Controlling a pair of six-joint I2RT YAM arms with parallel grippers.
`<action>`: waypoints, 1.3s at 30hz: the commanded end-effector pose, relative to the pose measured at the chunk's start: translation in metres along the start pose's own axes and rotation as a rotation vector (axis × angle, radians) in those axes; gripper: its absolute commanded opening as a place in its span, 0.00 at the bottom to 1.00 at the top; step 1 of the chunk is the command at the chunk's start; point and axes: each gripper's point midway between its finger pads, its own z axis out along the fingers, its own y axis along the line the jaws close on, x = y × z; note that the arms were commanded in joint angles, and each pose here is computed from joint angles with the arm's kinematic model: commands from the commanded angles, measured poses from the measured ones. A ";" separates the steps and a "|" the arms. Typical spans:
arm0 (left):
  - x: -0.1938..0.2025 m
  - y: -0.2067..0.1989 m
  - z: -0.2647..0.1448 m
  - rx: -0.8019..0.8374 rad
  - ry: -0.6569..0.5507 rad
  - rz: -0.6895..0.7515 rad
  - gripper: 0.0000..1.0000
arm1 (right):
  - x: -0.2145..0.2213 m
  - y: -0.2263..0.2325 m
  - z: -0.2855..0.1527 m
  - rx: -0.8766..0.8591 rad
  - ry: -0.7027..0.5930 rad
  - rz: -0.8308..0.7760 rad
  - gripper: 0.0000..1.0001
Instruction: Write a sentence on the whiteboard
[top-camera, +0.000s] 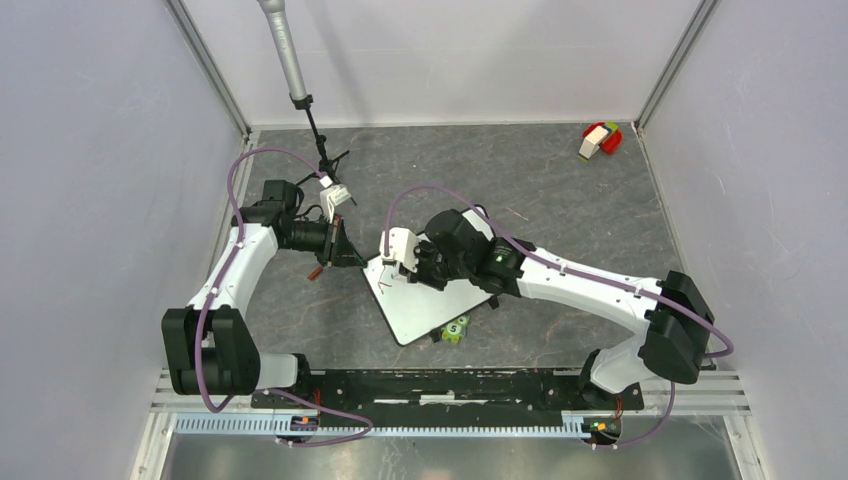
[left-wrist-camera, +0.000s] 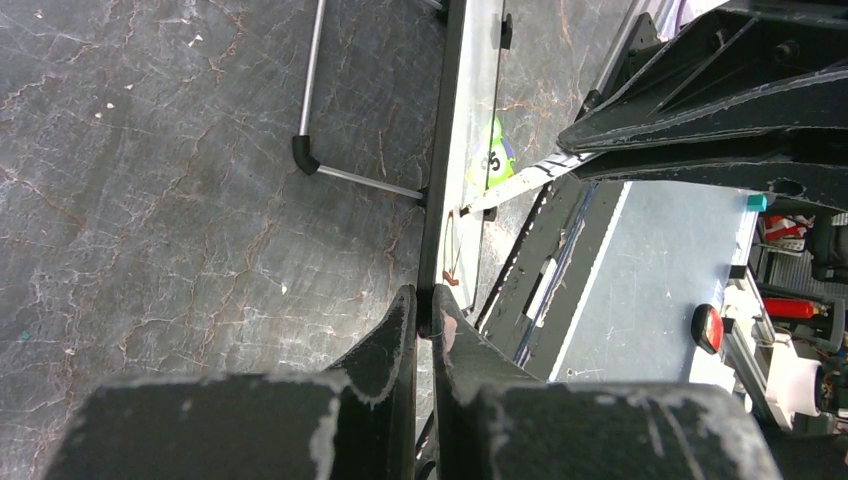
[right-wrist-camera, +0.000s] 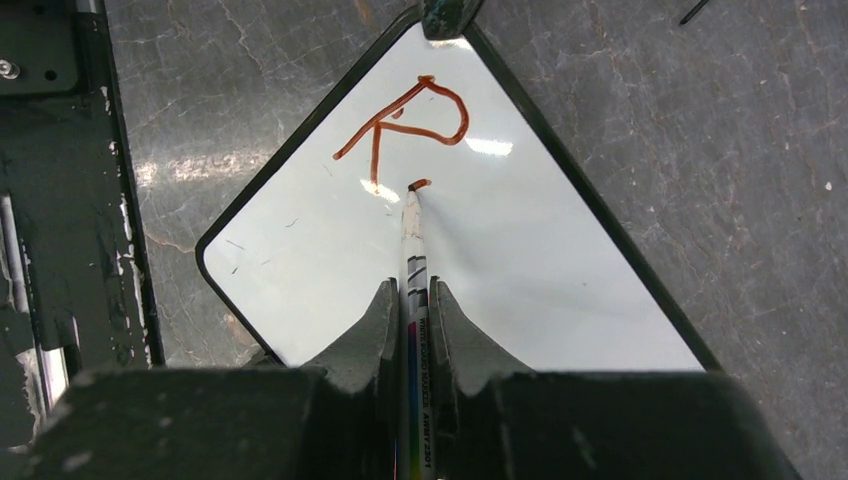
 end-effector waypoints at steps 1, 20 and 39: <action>-0.003 -0.011 0.001 0.034 0.001 0.025 0.03 | 0.007 0.004 -0.002 -0.005 0.004 0.014 0.00; -0.002 -0.013 0.002 0.037 0.003 0.026 0.03 | -0.049 -0.004 -0.023 -0.010 -0.117 0.008 0.00; -0.001 -0.011 0.002 0.030 0.009 0.030 0.03 | -0.029 -0.020 -0.003 0.048 -0.042 -0.012 0.00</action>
